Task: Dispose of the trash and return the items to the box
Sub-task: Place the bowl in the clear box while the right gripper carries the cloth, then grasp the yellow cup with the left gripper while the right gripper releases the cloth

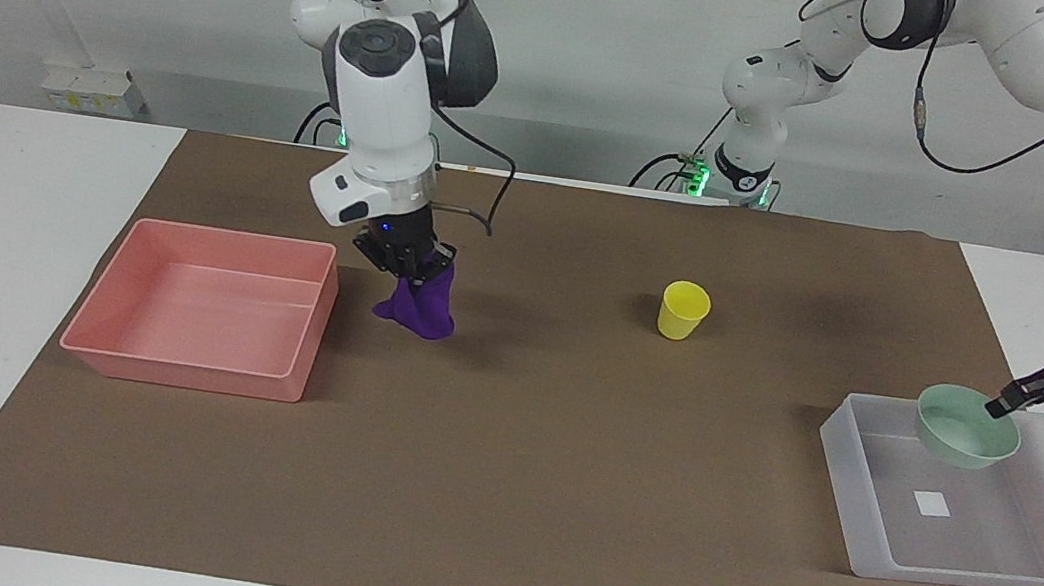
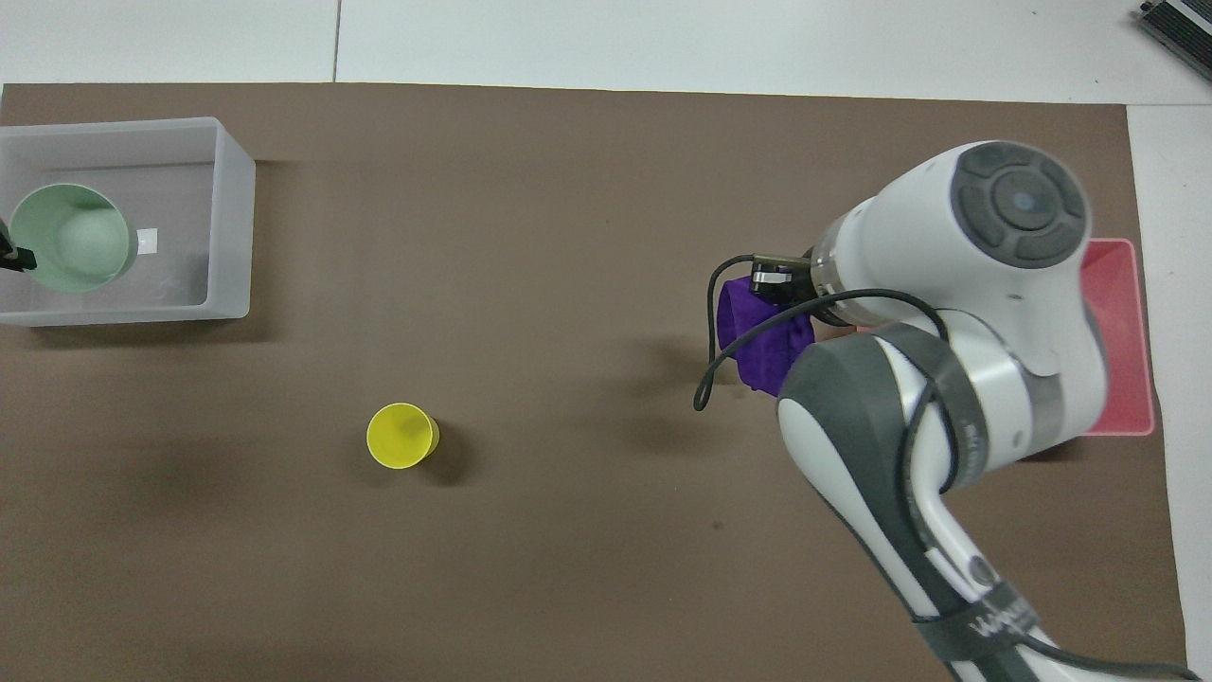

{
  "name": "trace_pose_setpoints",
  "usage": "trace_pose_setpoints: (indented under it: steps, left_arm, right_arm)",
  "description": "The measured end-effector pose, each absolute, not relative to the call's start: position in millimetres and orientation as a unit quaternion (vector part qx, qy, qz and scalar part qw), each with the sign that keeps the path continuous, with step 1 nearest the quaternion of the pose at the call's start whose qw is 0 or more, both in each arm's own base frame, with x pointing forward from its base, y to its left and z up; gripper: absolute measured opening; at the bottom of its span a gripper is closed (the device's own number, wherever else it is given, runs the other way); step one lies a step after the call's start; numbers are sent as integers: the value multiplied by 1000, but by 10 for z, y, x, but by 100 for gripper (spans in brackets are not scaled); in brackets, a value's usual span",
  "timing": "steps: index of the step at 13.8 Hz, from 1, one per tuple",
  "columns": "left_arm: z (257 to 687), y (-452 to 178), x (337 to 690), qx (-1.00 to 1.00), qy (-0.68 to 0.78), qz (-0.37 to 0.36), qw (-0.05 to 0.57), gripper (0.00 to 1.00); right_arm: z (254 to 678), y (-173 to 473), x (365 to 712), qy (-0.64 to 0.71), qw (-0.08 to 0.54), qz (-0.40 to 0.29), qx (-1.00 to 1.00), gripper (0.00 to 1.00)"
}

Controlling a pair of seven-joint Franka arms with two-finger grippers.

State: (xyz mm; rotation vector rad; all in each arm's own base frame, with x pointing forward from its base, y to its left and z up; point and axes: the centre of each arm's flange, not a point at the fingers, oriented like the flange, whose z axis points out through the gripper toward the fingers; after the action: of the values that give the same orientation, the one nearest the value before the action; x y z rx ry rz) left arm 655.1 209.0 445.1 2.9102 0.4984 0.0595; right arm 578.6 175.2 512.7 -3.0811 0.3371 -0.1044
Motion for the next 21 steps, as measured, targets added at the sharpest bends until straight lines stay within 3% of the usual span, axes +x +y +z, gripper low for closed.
trace_pose_setpoints:
  steps: [3,9,13,17,18,21]
  left_arm:
    - [4183,2202,6744,977,182,39,107,3]
    - [3457,2214,6819,976,181,-5,116,4]
    - [3784,2199,6897,984,137,28,113,44]
    - [4711,1778,6870,988,92,67,108,94]
    - [4882,1469,6832,991,68,50,105,100]
    - [5085,317,6607,994,35,-47,92,100]
  right_arm:
    - [5472,1234,5705,107,9,-34,-994,7]
    - [5744,365,5590,50,-22,-20,-998,7]
    - [5343,-452,5558,17,-25,-16,-999,7]
    - [4753,-591,5546,16,-25,-13,-999,7]
    - [4572,-597,5576,15,-26,-15,-999,7]
    - [3935,-622,5634,15,-28,-24,-999,7]
